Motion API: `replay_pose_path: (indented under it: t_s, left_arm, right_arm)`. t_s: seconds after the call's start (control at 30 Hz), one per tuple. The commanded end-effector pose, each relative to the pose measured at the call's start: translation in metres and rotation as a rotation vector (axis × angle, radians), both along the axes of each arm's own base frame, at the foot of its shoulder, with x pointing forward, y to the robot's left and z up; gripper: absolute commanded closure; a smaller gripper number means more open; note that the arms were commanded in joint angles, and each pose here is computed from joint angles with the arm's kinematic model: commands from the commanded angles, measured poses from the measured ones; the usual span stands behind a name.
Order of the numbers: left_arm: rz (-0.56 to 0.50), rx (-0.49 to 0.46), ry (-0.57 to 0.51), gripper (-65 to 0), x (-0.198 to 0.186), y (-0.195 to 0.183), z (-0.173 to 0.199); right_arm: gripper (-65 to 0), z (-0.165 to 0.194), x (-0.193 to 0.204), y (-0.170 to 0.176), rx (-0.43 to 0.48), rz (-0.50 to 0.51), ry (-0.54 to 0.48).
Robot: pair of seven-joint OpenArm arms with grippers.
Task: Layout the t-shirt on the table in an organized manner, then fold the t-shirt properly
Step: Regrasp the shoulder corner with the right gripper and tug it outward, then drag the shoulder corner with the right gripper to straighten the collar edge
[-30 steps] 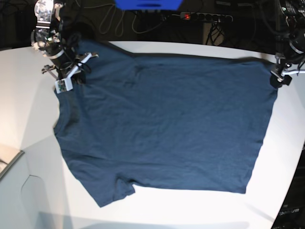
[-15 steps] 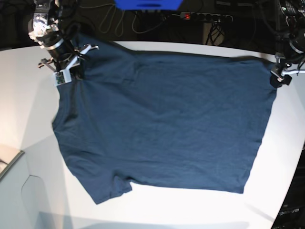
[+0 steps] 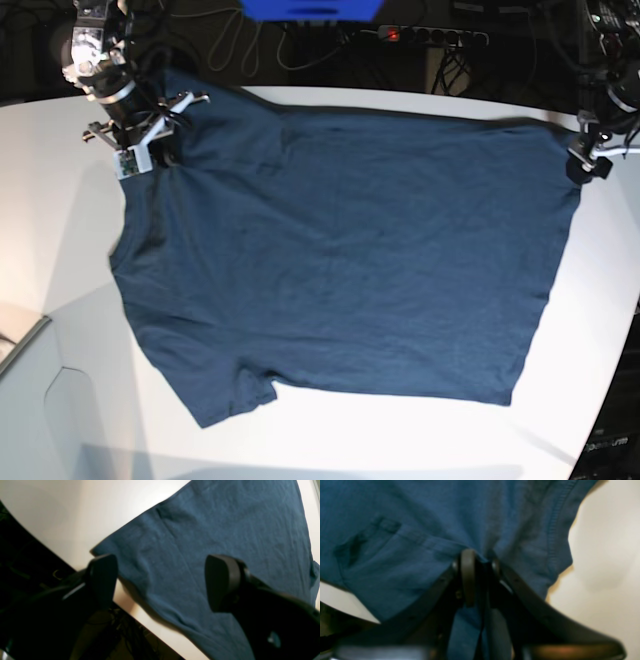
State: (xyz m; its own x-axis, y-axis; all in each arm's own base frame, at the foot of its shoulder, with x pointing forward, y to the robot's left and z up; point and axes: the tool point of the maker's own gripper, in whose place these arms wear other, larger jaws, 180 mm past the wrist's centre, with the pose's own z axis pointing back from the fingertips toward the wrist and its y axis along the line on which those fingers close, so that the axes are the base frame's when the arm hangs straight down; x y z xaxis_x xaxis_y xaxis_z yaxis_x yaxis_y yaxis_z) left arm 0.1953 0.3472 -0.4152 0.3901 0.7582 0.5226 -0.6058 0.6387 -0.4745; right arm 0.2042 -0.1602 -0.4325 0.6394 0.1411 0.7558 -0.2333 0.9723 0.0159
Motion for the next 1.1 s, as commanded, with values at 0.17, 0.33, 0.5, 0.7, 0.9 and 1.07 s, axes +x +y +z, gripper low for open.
replay_pose_path:
  t_s: [0.17, 0.33, 0.5, 0.7, 0.9, 1.07]
  left_arm:
    - [-0.004, 0.018, -0.019, -52.6, 0.003, 0.006, 0.008]
    - [-0.004, 0.018, -0.018, -52.6, 0.002, 0.006, 0.008]
    - [-0.004, 0.018, -0.016, -52.6, 0.001, 0.006, 0.008]
    - [-0.005, 0.017, -0.015, -52.6, 0.001, 0.005, 0.007]
    - [-0.005, 0.016, -0.014, -52.6, 0.001, 0.005, 0.007]
    - [-0.006, 0.026, -0.017, -52.6, 0.002, 0.008, 0.009]
  right_arm:
    - [-12.6, 0.005, -0.002, 0.004, 0.021, 0.011, -0.020]
    - [-5.1, 0.002, -0.008, 0.004, 0.022, 0.012, -0.007]
    - [0.0, 0.002, -0.008, 0.004, 0.022, 0.012, -0.005]
    - [0.0, 0.006, -0.016, 0.004, 0.016, 0.016, -0.007]
    - [0.0, 0.021, -0.035, 0.013, 0.015, 0.021, -0.016]
    - [0.0, 0.030, -0.068, 0.050, 0.073, 0.164, 0.026]
